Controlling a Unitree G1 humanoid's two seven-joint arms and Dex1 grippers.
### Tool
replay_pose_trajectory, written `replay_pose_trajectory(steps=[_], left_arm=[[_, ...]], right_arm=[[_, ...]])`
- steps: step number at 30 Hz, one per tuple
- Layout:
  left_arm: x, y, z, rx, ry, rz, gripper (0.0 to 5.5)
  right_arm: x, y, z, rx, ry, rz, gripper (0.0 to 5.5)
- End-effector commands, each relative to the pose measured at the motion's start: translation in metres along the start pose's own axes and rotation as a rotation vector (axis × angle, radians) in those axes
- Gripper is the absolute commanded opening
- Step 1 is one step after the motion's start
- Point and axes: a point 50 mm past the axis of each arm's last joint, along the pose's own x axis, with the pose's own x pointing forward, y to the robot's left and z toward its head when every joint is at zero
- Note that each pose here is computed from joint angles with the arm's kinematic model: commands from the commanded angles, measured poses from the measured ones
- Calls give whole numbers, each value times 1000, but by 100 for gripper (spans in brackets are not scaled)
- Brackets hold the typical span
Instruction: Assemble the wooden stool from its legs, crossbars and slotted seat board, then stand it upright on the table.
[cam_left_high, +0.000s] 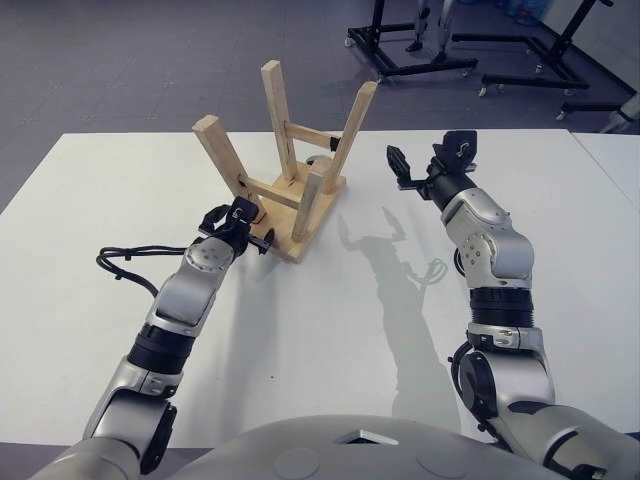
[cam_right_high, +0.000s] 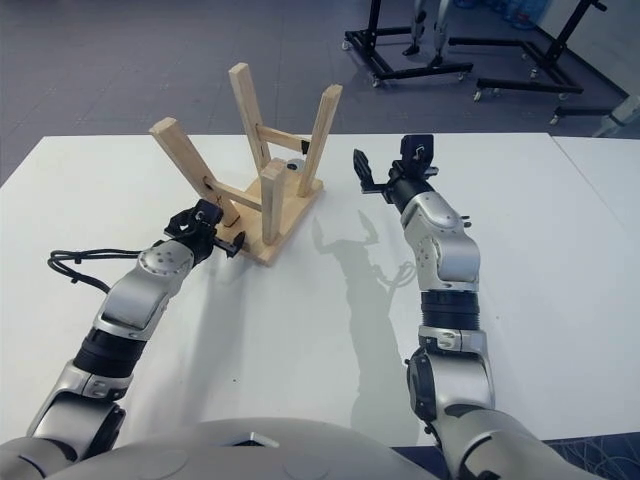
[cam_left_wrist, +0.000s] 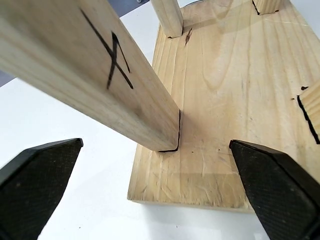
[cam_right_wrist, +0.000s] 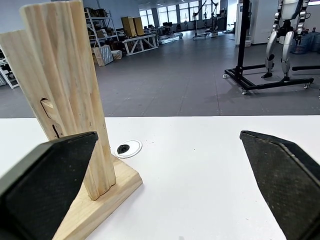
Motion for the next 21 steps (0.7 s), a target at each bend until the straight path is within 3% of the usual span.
replay_pose_trajectory(steps=[1, 10, 12, 16, 21], left_arm=[[-25, -2, -84, 68, 368, -91, 538], [-92, 61, -167, -5, 595, -4, 538], [-84, 73, -147, -130, 474, 23, 538], [-59, 107, -71, -350, 105, 20, 538], [-63, 134, -46, -348, 14, 58, 538]], right_arm=[[1, 4, 1, -6, 0, 16, 526], [-4, -5, 5, -12, -1, -9, 526], [-5, -6, 2, -11, 4, -11, 526], [-6, -7, 1, -19, 12, -15, 526], [-6, -4, -2, -16, 30, -6, 526]])
